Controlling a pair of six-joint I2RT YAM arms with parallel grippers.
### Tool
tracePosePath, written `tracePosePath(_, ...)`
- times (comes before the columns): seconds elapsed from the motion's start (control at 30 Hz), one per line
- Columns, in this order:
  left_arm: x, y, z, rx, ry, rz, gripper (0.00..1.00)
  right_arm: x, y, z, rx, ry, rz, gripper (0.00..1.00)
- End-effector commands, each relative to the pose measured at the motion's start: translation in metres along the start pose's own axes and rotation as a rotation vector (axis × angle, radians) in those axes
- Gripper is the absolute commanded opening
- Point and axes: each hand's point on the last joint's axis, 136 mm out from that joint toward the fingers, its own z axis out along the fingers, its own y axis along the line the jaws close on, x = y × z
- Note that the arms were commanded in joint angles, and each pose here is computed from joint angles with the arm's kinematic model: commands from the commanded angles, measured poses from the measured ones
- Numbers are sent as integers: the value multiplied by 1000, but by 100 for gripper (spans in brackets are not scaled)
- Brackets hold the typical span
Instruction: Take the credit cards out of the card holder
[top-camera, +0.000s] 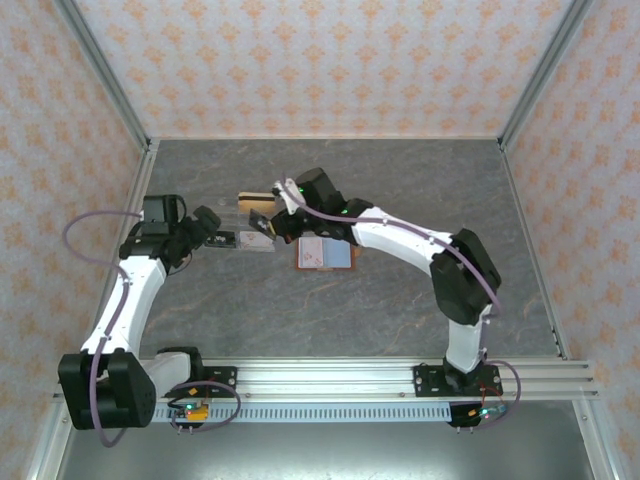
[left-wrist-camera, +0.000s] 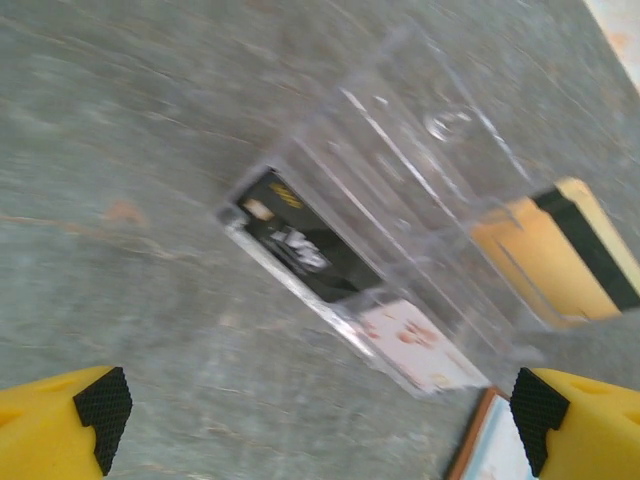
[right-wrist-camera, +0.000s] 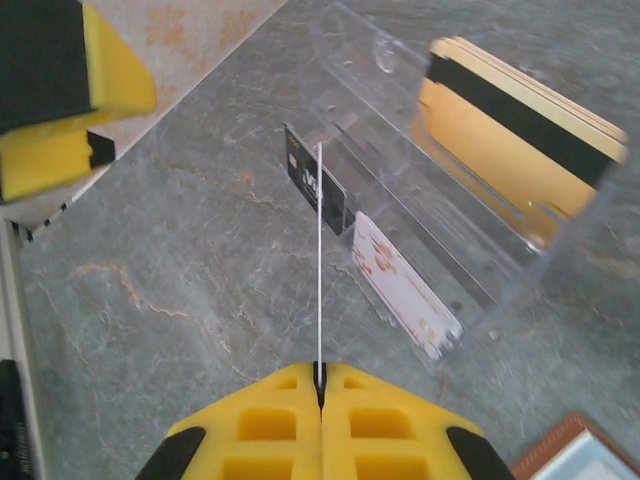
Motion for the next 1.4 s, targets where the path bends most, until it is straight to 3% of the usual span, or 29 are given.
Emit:
tracePosePath(0.0,4,41,-1,-146,13,-6,100,-11,11,16,-10,11,-191,0)
tracePosePath(0.2,2,54,5,-173,14,-71,100,-25,20,59,-36,-1,-335,0)
tracePosePath(0.4,-1,54,-4,-176,-10,-70,100,-43,23,92,-84,-16,-361,0)
tracePosePath(0.6,-2,56,-10,-185,-25,-75,100,-30,27,117,-161,9,-418,0)
tracePosePath(1.37,1,51,-11,-159,-4,-58,100,-15,12,154,-157,38,-529,0)
